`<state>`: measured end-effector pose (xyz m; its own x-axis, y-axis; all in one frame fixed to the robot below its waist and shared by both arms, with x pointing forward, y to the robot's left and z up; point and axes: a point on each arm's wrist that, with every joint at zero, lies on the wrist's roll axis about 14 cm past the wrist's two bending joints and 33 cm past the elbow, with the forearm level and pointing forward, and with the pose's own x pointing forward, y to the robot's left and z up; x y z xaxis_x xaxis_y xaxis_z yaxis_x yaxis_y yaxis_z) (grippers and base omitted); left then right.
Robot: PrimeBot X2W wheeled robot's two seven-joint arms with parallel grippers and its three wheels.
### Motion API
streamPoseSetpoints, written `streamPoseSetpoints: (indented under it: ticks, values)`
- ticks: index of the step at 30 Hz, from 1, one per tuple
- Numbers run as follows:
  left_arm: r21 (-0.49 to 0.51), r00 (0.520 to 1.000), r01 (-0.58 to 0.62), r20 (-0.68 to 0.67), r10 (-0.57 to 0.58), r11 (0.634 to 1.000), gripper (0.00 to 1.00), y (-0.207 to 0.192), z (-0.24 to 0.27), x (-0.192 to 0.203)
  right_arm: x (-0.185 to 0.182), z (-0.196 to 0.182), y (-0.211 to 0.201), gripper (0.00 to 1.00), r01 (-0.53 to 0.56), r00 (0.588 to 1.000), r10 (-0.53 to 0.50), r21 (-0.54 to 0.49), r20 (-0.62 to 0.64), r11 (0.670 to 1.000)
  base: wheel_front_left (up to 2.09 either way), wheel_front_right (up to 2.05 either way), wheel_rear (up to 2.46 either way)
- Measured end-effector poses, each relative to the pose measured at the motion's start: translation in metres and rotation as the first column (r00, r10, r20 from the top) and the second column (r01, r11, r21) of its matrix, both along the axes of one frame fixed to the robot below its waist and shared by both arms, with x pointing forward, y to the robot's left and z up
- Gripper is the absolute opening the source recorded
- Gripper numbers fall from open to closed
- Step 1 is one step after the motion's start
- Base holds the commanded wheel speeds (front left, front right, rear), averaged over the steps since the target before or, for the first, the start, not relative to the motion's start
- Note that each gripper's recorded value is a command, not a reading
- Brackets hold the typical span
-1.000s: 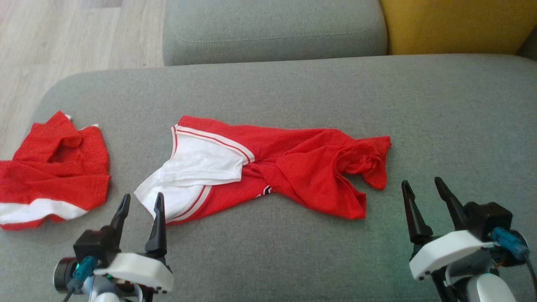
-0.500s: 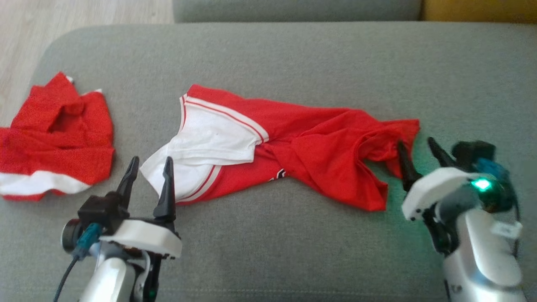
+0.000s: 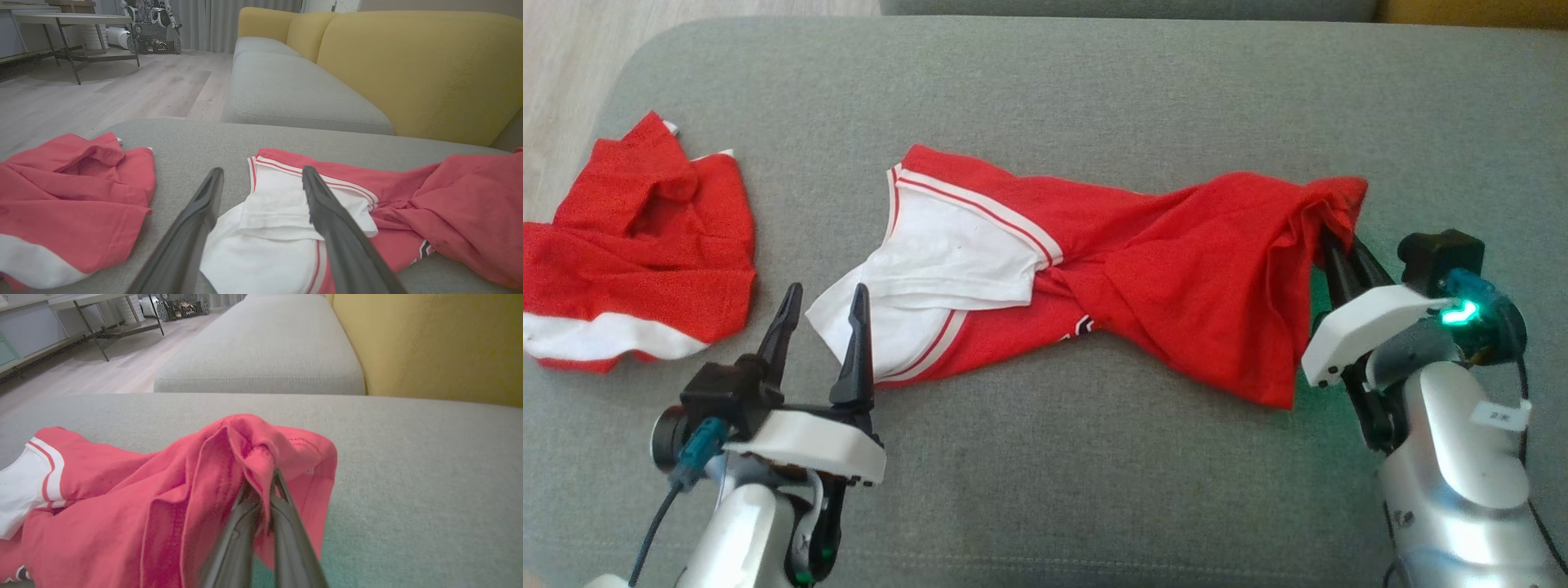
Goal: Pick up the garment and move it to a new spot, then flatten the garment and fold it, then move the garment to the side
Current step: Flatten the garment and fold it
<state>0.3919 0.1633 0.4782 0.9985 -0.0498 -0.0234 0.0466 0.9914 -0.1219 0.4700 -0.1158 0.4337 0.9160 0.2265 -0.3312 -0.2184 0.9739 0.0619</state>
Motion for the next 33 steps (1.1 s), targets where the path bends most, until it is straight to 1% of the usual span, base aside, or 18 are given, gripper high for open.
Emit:
streamPoseSetpoints:
  ticks: [3, 5, 7, 8, 11, 14, 21, 22, 23, 25, 28, 33]
  values:
    - [-0.001, 1.000, 0.007, 0.009, -0.007, 1.000, 1.00, -0.003, 0.002, 0.002, -0.003, 0.014, 0.005, 0.00, -0.028, 0.997, 0.029, -0.021, 0.069, 0.999, 0.00, 0.00, 0.00]
    - [-0.004, 1.000, 0.007, 0.009, -0.007, 1.000, 1.00, -0.003, 0.002, 0.003, -0.006, 0.015, 0.008, 0.00, -0.039, 0.996, 0.041, -0.028, 0.078, 0.999, 0.00, 0.00, 0.00]
    - [-0.004, 1.000, 0.009, 0.013, -0.009, 1.000, 1.00, -0.004, 0.003, 0.005, -0.028, -0.001, 0.009, 0.00, -0.057, 0.998, 0.059, -0.047, 0.031, 0.997, 0.00, 0.00, 0.00]
    - [-0.004, 1.000, 0.009, 0.013, -0.009, 1.000, 1.00, -0.004, 0.003, 0.005, -0.028, -0.001, 0.009, 0.00, -0.057, 0.998, 0.059, -0.047, 0.031, 0.997, 0.00, 0.00, 0.00]
    - [-0.012, 1.000, 0.025, 0.014, -0.025, 1.000, 1.00, -0.010, 0.003, 0.006, -0.061, -0.030, 0.006, 0.00, -0.070, 0.995, 0.066, -0.060, -0.075, 0.996, 0.00, 0.00, 0.00]
    - [-0.008, 0.999, 0.035, 0.015, -0.035, 0.999, 1.00, -0.013, 0.003, 0.008, -0.086, -0.047, 0.004, 0.00, -0.075, 0.987, 0.065, -0.067, -0.150, 0.995, 0.00, 0.00, 0.00]
    - [-0.003, 0.999, 0.047, 0.025, -0.047, 0.999, 1.00, -0.015, 0.005, 0.010, -0.105, -0.055, -0.003, 0.00, -0.062, 0.978, 0.046, -0.073, -0.203, 0.995, 0.00, 0.00, 0.00]
    - [-0.003, 0.999, 0.047, 0.026, -0.047, 0.999, 1.00, -0.015, 0.005, 0.010, -0.107, -0.056, -0.004, 0.33, -0.056, 0.977, 0.040, -0.069, -0.208, 0.996, 0.00, 0.00, 0.00]
    - [-0.003, 0.999, 0.047, 0.026, -0.047, 0.999, 1.00, -0.015, 0.005, 0.010, -0.107, -0.056, -0.005, 1.00, -0.051, 0.977, 0.036, -0.068, -0.211, 0.996, 0.00, 0.00, 0.00]
    - [0.001, 0.998, 0.048, 0.027, -0.048, 0.999, 1.00, -0.015, 0.005, 0.009, -0.107, -0.054, -0.007, 1.00, -0.043, 0.979, 0.030, -0.061, -0.202, 0.997, 0.00, 0.00, 0.00]
    - [0.005, 0.999, 0.047, 0.027, -0.047, 0.999, 1.00, -0.015, 0.006, 0.007, -0.103, -0.041, -0.010, 1.00, -0.017, 0.989, 0.012, -0.037, -0.147, 0.999, 0.00, 0.00, 0.00]
    - [0.006, 0.998, 0.041, 0.040, -0.041, 0.999, 1.00, -0.014, 0.011, 0.002, -0.089, 0.004, -0.010, 1.00, 0.011, 1.000, -0.011, 0.034, 0.008, 0.999, 0.00, 0.00, 0.00]
